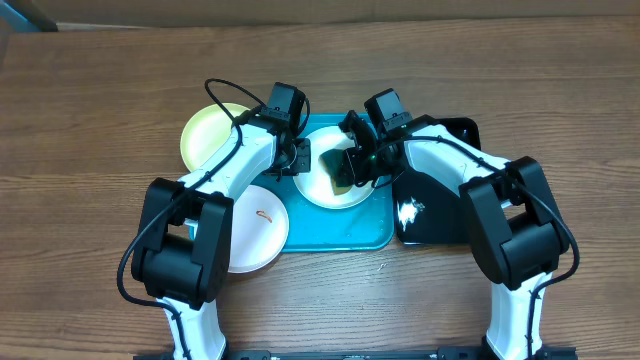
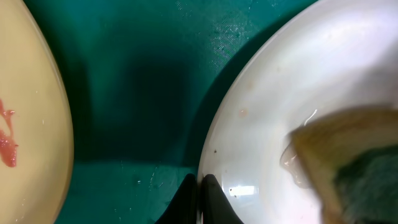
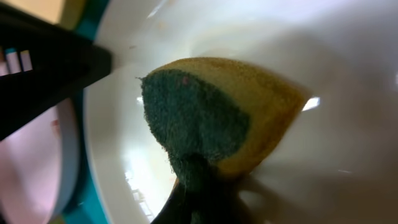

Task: Clean dirty plates on tray and stack at the side
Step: 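Return the sponge to the black tray and release it with right gripper, then lift the cleaned white plate with left gripper and place it left of tray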

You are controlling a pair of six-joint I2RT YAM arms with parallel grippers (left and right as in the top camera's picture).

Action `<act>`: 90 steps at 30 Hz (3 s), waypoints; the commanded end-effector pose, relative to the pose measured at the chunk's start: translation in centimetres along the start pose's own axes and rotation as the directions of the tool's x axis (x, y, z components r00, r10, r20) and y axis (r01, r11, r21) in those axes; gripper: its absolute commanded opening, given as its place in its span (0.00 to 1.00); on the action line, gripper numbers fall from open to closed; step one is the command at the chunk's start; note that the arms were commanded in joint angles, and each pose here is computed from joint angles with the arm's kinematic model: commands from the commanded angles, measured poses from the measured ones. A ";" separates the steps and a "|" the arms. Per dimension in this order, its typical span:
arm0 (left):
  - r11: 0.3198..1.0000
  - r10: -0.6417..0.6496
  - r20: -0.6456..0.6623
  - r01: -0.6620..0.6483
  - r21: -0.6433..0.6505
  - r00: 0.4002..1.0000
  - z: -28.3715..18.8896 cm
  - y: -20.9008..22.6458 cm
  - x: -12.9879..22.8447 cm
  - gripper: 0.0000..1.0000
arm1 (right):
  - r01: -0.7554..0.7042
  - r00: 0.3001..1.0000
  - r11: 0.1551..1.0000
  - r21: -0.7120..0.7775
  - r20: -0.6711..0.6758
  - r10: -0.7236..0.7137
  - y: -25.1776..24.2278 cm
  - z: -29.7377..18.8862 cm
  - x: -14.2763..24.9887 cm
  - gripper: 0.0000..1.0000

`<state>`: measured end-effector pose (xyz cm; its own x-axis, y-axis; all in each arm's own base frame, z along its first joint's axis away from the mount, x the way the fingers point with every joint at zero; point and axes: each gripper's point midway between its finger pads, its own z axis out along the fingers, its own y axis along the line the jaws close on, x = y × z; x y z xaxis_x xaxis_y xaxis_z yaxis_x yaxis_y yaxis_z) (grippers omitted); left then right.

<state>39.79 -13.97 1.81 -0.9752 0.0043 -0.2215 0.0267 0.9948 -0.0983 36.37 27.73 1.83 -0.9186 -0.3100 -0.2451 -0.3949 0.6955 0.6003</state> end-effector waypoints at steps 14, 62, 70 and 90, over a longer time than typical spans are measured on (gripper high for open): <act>1.000 0.008 -0.021 -0.008 -0.006 1.000 0.4 0.1 0.6 0.27 | -0.167 0.963 0.966 -0.195 0.179 0.203 -2.8 -14.6 -5.3 0.04; 0.999 -0.027 -0.041 0.028 0.038 0.999 0.6 -1.3 1.2 0.39 | -0.566 0.824 0.741 0.361 0.267 0.499 -14.8 -26.7 0.6 1.00; 1.000 -0.020 -0.025 0.021 0.022 0.999 0.7 -1.2 1.0 0.04 | -0.564 0.825 0.743 0.361 0.272 0.494 -14.8 -26.7 0.4 1.00; 0.997 0.045 0.174 -0.056 0.059 0.984 -13.8 -5.5 -6.7 0.04 | -0.563 0.826 0.744 0.361 0.274 0.493 -14.9 -26.7 0.4 1.00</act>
<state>43.01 -16.45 14.02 -0.9480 -0.0035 -0.3181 0.0423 0.9896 -0.1372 41.98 -0.04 11.82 -0.9609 0.2669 -0.0743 0.2322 0.9221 0.3094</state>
